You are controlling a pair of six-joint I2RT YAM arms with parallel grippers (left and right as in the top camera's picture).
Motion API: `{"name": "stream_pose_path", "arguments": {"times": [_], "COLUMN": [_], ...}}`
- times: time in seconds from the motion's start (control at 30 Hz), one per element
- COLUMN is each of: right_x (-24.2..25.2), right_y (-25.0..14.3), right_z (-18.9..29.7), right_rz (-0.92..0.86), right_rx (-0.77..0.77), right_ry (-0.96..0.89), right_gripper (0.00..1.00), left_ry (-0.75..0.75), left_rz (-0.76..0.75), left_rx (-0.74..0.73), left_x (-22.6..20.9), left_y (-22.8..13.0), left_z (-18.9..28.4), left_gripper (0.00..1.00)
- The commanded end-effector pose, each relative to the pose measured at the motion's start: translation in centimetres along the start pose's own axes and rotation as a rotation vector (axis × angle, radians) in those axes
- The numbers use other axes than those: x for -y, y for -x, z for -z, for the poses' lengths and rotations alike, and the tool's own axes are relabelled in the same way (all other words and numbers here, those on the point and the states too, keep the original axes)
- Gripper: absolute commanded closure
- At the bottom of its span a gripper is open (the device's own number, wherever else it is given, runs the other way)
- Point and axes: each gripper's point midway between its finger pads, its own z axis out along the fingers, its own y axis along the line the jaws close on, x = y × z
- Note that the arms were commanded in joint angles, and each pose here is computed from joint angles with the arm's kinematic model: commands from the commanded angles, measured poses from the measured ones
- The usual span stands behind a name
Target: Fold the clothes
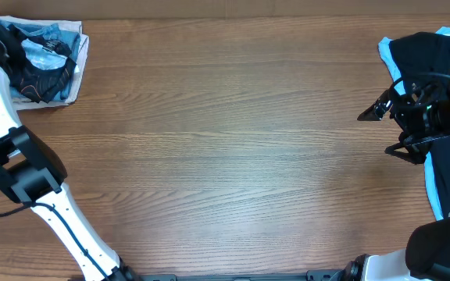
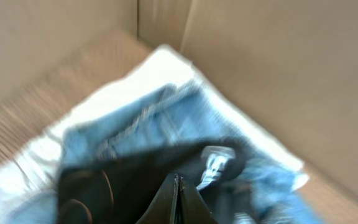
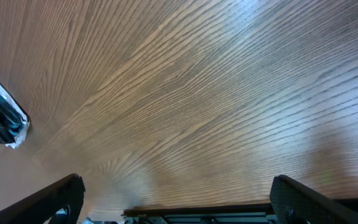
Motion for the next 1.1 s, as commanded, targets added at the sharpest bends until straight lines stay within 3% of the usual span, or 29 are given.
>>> {"name": "stream_pose_path", "arguments": {"times": [0.0, 0.13, 0.47, 0.7, 0.87, 1.07], "right_x": [-0.8, -0.8, -0.8, -0.8, -0.8, -0.8], "right_y": [-0.2, -0.2, -0.1, -0.1, -0.2, -0.2], "right_z": [1.3, 1.3, 1.3, 1.3, 1.3, 1.3], "right_rz": [0.058, 0.065, 0.093, 0.114, 0.113, 0.112], "right_rx": [0.049, 0.049, 0.053, 0.051, 0.05, 0.049], "right_ry": [0.019, 0.019, 0.019, 0.018, 0.018, 0.018], "right_gripper": [0.0, 0.0, 0.0, 0.0, 0.0, 0.0], "left_ry": [-0.085, -0.123, -0.118, 0.033, 0.058, -0.013], "left_rz": [-0.025, -0.042, -0.098, -0.115, -0.094, -0.084], "left_rx": [0.158, 0.065, -0.211, -0.335, -0.336, -0.198], "left_x": [4.6, 6.7, 9.6, 5.7, 3.6, 6.1], "left_y": [7.2, 4.8, -6.4, -13.2, -13.3, -6.7], "left_z": [7.5, 7.6, 3.2, -1.7, -2.5, 0.4], "left_gripper": [0.96, 0.96, 0.96, 0.96, 0.96, 0.96]}}
